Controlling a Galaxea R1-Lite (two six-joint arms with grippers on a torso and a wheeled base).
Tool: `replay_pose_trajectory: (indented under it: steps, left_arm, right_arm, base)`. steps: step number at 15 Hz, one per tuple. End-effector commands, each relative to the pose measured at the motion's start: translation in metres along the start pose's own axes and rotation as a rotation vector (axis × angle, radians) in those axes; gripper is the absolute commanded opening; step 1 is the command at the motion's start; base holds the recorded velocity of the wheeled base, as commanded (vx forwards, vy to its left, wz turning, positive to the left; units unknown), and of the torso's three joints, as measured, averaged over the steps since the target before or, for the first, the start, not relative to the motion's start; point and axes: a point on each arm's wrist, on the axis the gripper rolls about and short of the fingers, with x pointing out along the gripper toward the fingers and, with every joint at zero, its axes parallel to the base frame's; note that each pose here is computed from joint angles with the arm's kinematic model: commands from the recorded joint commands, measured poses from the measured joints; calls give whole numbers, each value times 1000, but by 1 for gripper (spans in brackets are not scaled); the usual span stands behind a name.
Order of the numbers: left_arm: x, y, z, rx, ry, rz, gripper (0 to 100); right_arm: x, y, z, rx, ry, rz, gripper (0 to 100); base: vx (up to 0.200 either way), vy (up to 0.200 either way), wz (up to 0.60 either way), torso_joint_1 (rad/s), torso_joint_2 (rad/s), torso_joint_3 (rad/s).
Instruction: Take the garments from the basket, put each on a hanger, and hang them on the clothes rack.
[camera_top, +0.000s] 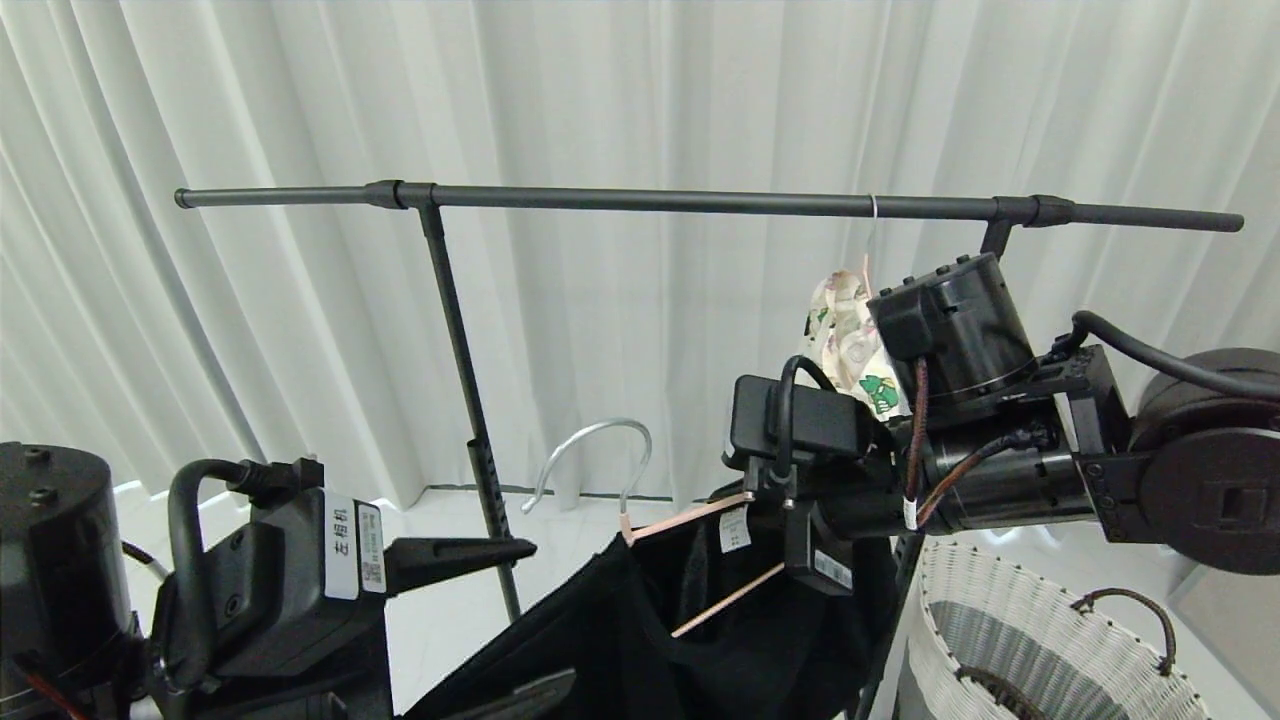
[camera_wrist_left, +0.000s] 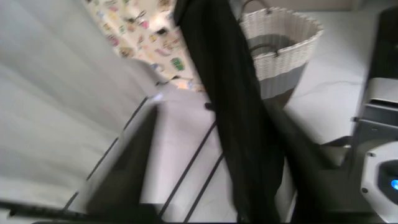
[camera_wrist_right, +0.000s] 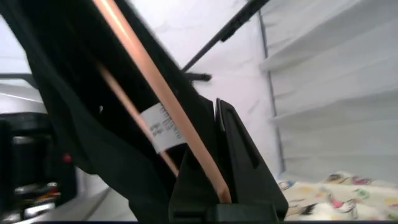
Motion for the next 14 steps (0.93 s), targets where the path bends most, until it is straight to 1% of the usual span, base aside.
replay_pose_trajectory:
  steps: [1, 3, 4, 7, 9, 11, 12, 13, 14]
  left_arm:
    - [0, -1, -5, -6, 24, 16, 100]
    - [-7, -7, -12, -12, 38, 21, 100]
    - [-12, -10, -16, -15, 42, 34, 100]
    - [-30, -11, -29, -42, 61, 116, 100]
    - [-39, -9, -38, -67, 80, 186, 100]
    - [-46, -9, -50, -105, 124, 242, 100]
    - [-46, -8, -52, -113, 130, 250, 100]
    - [-45, -6, -60, -148, 170, 262, 100]
    - [-44, -8, -65, -159, 190, 251, 100]
  right_arm:
    - [-14, 0, -2, -12, -24, -36, 0]
    - [-25, -6, -10, -29, -58, -111, 0]
    - [-31, -9, -14, -24, -65, -145, 0]
    - [-51, -21, -25, 7, -55, -219, 0]
    - [-58, -26, -29, 20, -49, -247, 0]
    - [-59, -28, -29, 20, -51, -254, 0]
    - [-59, -28, -29, 20, -51, -254, 0]
    - [-59, -28, -27, 16, -57, -254, 0]
    - [-59, -28, -26, 12, -64, -262, 0]
  base:
    - [0, 0, 0, 0, 0, 0]
    - [0, 0, 0, 0, 0, 0]
    - [0, 0, 0, 0, 0, 0]
    - [0, 0, 0, 0, 0, 0]
    - [0, 0, 0, 0, 0, 0]
    - [0, 0, 0, 0, 0, 0]
    - [0, 0, 0, 0, 0, 0]
    - [0, 0, 0, 0, 0, 0]
    - [0, 0, 0, 0, 0, 0]
